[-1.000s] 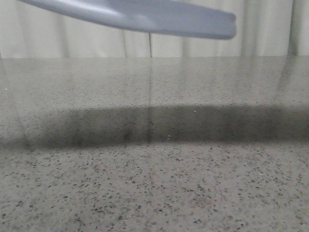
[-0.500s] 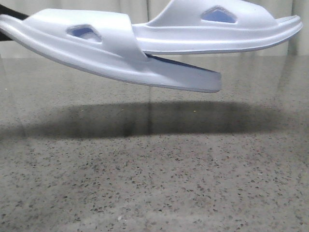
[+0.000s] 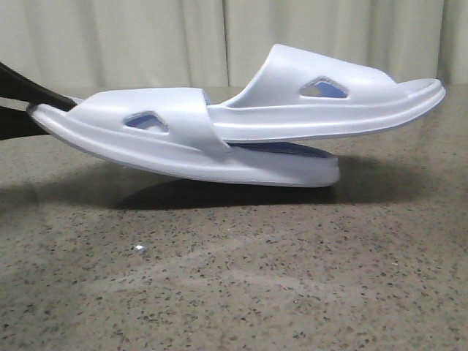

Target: Insert blue slippers together front up

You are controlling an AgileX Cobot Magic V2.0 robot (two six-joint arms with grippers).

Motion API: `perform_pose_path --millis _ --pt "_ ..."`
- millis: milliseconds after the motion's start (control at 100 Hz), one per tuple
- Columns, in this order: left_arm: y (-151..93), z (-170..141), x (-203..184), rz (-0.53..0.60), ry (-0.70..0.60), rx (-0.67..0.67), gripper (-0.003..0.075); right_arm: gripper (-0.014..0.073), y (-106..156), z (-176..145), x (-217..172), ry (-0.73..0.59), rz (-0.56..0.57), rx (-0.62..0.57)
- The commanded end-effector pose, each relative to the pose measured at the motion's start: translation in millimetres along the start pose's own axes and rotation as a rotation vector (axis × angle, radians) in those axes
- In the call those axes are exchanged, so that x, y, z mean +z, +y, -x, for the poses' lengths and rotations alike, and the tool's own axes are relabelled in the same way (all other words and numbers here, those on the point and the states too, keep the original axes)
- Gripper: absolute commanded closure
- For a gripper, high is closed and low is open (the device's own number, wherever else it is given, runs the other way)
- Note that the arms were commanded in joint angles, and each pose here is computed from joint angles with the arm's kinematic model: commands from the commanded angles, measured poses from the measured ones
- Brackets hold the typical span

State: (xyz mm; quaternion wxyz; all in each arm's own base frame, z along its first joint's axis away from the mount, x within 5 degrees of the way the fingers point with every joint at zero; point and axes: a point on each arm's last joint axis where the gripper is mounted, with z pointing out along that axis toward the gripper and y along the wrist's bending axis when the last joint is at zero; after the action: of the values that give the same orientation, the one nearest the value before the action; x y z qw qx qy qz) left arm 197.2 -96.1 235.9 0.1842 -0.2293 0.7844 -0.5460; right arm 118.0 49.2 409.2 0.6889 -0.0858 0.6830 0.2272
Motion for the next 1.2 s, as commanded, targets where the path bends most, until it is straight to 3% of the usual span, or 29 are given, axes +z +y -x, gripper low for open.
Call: perform_pose_path --millis 0,280,920,1190 --pt "-21.2 1.1 -1.7 -0.12 0.003 -0.003 0.0704 0.0295 0.9 13.7 -4.5 -0.073 -0.015 -0.021" --pt "-21.1 1.2 -1.6 -0.119 0.001 -0.001 0.0691 0.0295 0.9 13.7 -4.5 -0.073 -0.015 -0.021" --pt "-21.6 0.6 -1.7 -0.124 0.008 -0.008 0.0361 0.0295 1.0 13.5 -4.5 -0.072 -0.014 -0.021" --pt "-18.4 4.6 -1.4 -0.089 -0.038 0.05 0.0332 0.0295 1.0 13.5 -4.5 -0.072 -0.014 -0.021"
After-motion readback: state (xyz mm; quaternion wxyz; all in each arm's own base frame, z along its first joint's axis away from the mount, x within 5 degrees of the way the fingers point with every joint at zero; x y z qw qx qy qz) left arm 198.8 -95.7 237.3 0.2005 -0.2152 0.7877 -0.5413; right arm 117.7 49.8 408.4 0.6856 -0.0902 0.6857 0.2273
